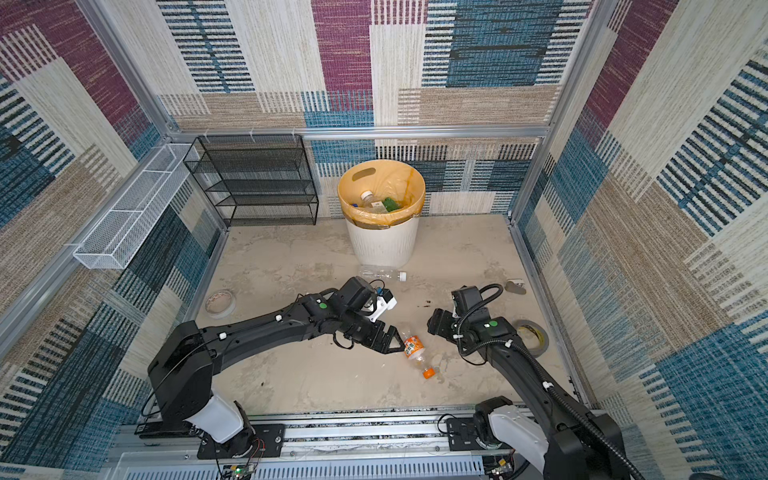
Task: Throw the plastic bottles in the bin
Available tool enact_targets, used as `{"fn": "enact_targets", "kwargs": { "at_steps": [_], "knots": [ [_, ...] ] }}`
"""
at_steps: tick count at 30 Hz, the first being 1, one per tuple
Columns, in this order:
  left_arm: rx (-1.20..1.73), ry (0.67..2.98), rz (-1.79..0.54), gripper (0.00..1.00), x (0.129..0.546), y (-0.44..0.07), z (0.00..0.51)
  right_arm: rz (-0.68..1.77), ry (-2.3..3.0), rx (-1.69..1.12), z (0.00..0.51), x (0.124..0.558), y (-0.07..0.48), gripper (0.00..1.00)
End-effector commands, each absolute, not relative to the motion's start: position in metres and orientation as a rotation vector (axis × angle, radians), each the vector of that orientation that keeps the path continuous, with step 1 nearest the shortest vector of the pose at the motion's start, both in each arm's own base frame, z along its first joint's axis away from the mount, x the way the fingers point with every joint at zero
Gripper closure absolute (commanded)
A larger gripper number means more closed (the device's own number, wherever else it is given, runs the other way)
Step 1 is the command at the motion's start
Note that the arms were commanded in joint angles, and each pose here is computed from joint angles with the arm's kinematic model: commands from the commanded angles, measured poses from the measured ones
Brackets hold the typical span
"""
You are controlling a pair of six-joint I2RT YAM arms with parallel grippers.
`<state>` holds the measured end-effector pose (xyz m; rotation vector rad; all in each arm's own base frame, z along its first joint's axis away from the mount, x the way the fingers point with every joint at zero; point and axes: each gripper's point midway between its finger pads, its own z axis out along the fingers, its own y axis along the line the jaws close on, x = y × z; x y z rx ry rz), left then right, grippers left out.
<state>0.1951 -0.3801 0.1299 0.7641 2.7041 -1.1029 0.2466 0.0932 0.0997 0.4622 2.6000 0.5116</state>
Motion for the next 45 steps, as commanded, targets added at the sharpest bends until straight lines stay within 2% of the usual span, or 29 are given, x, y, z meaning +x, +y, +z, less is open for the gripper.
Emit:
{"fn": "enact_targets", "kwargs": {
  "at_steps": [1, 5, 10, 24, 29, 38, 45],
  "knots": [
    [0.696, 2.882, -1.104, 0.06, 0.185, -0.383, 0.115, 0.476, 2.501, 0.507, 0.116, 0.264, 0.086, 0.17],
    [0.721, 3.027, -1.005, 0.08, 0.172, -0.389, 0.09, 0.485, 2.45, 0.505, 0.125, 0.272, 0.086, 0.16],
    [0.746, 3.081, -0.958, 0.07, 0.171, -0.4, 0.08, 0.564, 2.351, 0.538, 0.137, 0.278, 0.086, 0.15],
    [0.656, 3.098, -0.813, 0.09, 0.219, -0.419, 0.054, 0.656, 2.213, 0.618, 0.142, 0.27, 0.065, 0.15],
    [0.643, 3.091, -0.73, 0.17, 0.238, -0.409, 0.043, 0.66, 2.213, 0.613, 0.135, 0.271, 0.065, 0.15],
    [0.749, 3.036, -0.485, 0.25, 0.27, -0.382, 0.042, 0.64, 2.213, 0.611, 0.129, 0.28, 0.062, 0.15],
    [0.792, 3.033, -0.407, 0.37, 0.269, -0.366, 0.036, 0.515, 2.221, 0.611, 0.124, 0.289, 0.048, 0.15]
  ]
}}
